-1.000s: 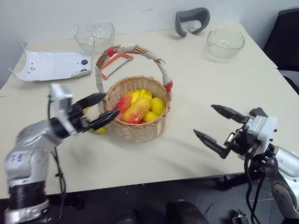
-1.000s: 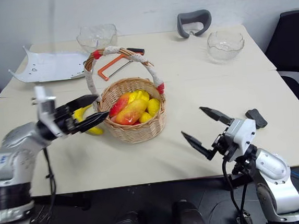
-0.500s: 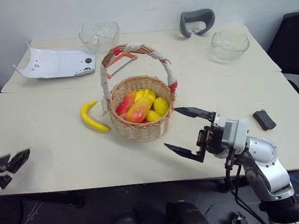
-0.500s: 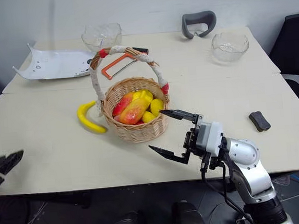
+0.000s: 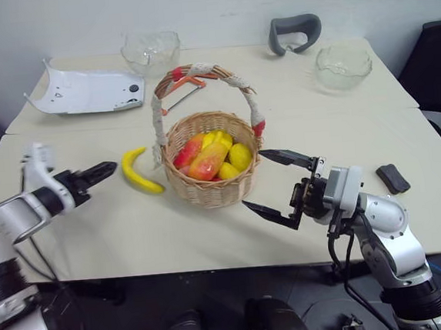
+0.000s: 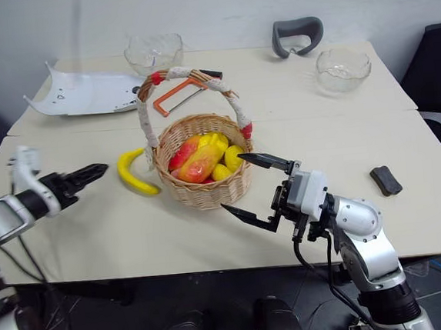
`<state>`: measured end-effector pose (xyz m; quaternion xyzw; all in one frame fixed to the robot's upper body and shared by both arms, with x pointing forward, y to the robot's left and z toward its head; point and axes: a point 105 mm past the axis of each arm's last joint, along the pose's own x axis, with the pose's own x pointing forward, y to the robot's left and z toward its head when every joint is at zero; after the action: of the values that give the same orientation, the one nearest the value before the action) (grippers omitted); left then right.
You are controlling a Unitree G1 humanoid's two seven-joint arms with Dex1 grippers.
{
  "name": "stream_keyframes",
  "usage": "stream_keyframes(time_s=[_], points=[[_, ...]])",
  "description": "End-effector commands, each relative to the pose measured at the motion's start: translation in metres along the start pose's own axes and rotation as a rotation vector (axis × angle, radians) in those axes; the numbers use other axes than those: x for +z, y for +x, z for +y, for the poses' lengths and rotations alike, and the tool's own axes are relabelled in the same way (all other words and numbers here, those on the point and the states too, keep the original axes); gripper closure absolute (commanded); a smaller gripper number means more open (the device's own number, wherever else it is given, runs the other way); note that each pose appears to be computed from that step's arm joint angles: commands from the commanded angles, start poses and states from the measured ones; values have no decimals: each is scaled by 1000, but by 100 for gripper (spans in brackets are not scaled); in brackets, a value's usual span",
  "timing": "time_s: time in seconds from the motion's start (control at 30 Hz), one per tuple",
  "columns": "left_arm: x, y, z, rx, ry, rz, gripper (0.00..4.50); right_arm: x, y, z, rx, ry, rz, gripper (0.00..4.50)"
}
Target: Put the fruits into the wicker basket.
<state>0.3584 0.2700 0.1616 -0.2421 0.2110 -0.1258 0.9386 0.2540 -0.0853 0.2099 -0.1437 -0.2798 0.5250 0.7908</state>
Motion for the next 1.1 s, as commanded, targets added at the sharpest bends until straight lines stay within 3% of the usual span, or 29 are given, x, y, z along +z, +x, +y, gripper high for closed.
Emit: stream_keyframes(time_s=[0.03,0.23,0.27,0.47,0.67,0.83,1.03,1.1], points=[[6,13,1,56,24,3,6,14,2,-6,-40,-44,-43,0],[-5,50,-6,77,25,63,6,14,-2,-4,-91,-42,-29,0],[-7,55,-8,76,29,73,24,14,-3,-5,-100,-44,-29,0],[-9,65,1,107,58,97,186,16,-4,-9,-140,-48,-34,0],[-2,50,28,177,89,79,380,16,-6,-10,-160,-54,-22,0],[45,12,19,0,141,-104,389,16,-6,-10,-164,-62,-14,0],[46,-58,11,-178,574,33,389,23,-19,-21,-200,-103,8,0],[44,-73,-17,-339,706,52,389,22,-24,-23,-209,-104,28,0]])
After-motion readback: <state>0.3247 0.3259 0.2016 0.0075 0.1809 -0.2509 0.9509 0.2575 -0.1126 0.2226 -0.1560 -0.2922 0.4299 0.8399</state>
